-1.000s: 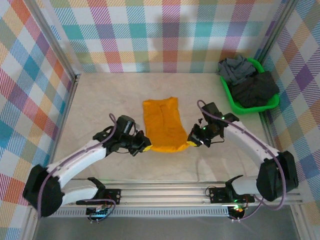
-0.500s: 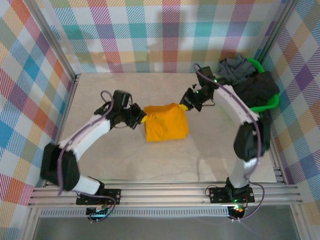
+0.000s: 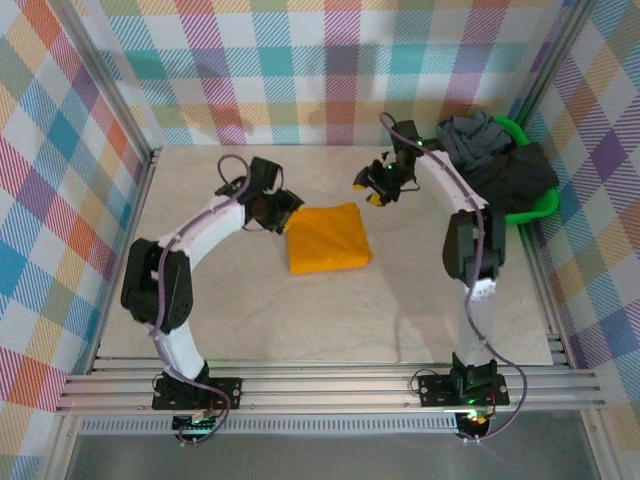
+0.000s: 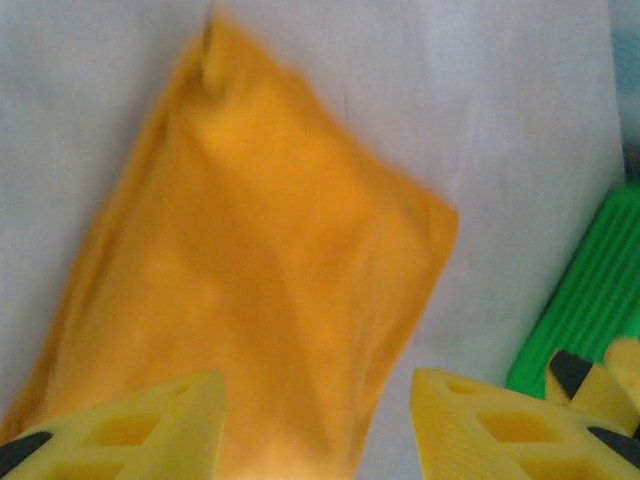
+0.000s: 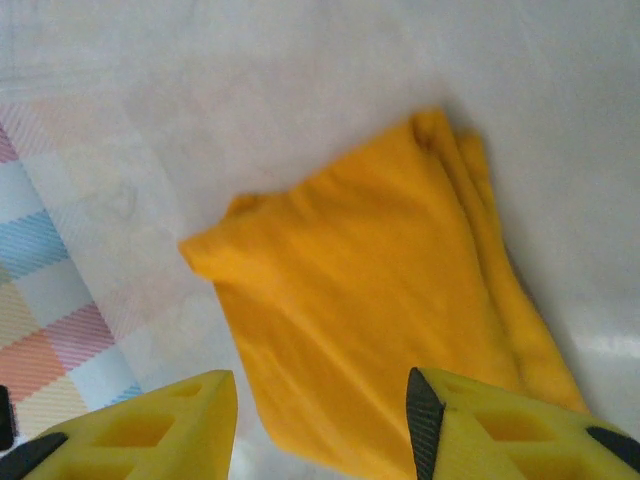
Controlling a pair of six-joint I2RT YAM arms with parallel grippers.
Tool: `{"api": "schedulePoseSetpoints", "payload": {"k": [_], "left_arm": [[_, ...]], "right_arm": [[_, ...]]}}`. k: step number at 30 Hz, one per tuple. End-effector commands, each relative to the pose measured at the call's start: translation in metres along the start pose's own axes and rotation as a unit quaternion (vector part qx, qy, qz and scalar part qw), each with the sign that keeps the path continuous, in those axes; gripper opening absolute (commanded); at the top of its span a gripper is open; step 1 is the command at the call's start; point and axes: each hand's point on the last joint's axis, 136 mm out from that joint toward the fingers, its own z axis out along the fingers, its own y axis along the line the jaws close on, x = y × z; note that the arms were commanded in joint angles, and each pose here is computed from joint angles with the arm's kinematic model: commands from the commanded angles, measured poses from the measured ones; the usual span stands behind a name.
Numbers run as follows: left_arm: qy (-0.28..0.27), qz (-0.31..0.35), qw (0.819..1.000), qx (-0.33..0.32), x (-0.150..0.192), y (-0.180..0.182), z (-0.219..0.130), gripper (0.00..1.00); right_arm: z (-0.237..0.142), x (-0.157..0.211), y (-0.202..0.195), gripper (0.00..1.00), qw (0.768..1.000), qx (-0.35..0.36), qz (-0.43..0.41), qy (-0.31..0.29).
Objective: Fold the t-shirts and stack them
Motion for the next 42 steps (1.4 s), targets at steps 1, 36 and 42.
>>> {"api": "schedulePoseSetpoints", "payload": {"k": [1,36,42], "left_arm": [[0.049,-0.073,0.996,0.007,0.071,0.011,-0.003,0.52],[-0.032,-0.090,0.995,-0.016,-0.096,0.056,0.073,0.00],[-0.032,0.006,0.998,-0.051,-0.191,0.091,0.052,0.00]], "right_arm": [[-0.041,0.031,0.007,0.50,0.997,-0.043,-0.032,-0.051],[-0.121,0.147,-0.059,0.54,0.992,-0.104,-0.013,-0.076],[-0.115,0.139,-0.051,0.54,0.990,-0.124,-0.019,-0.071]]}}
